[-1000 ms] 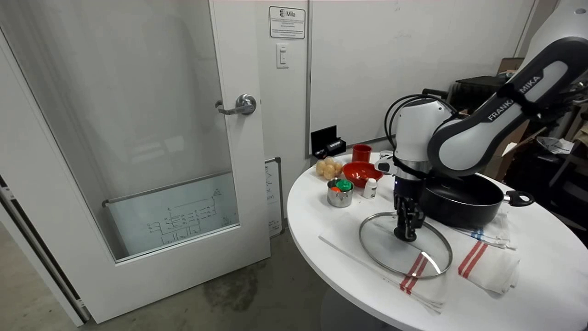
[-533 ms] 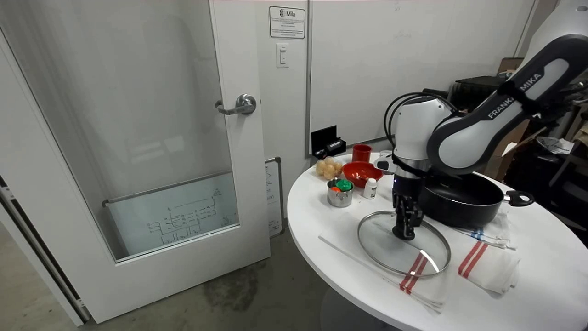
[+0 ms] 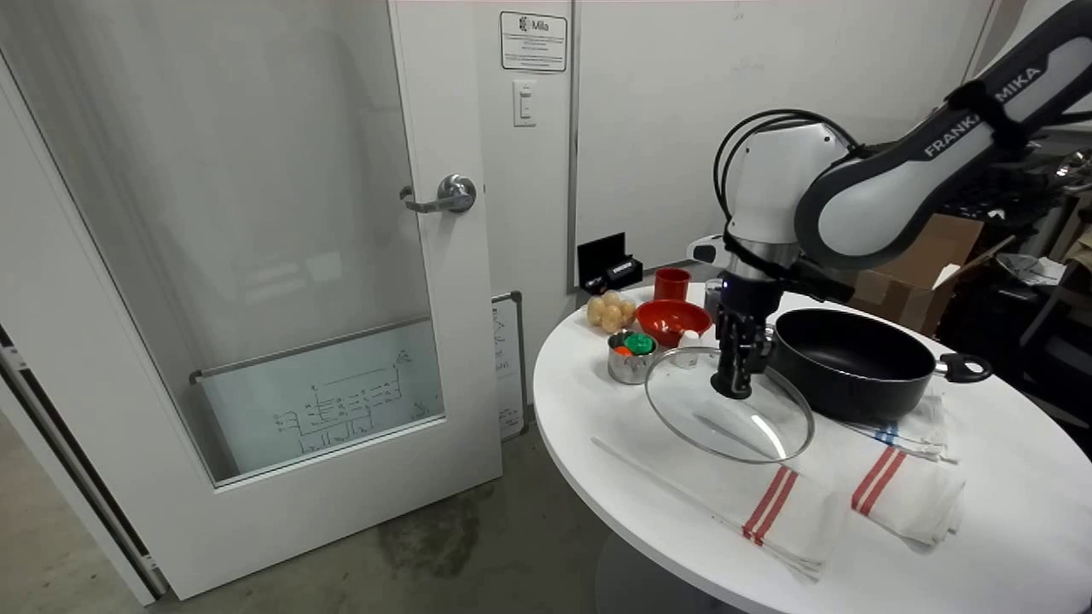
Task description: Put the glass lid on the pot.
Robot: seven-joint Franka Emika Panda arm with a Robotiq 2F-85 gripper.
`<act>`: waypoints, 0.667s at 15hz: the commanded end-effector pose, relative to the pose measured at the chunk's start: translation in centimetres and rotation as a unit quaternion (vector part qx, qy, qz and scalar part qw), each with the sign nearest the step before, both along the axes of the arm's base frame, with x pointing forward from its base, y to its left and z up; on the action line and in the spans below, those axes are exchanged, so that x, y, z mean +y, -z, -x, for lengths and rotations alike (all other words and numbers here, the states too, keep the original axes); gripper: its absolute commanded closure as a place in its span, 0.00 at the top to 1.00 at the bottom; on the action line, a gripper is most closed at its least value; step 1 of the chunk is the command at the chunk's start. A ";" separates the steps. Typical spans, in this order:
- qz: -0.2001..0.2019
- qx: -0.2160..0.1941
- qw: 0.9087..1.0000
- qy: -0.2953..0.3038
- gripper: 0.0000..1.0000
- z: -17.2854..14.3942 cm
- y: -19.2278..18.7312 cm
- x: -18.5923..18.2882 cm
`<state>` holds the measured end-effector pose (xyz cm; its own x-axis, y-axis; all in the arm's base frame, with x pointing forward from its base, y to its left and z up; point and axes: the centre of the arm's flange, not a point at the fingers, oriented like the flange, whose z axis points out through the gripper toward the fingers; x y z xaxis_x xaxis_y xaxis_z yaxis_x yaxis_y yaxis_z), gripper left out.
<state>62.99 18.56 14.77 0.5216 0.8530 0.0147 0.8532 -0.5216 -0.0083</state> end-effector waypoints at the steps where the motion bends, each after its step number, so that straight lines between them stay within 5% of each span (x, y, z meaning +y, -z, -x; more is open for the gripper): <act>1: 0.002 -0.020 1.000 0.018 0.25 -0.2 -4.2 -1.6; 10: 0.024 -0.041 0.991 0.124 0.25 -1.2 -8.5 -9.3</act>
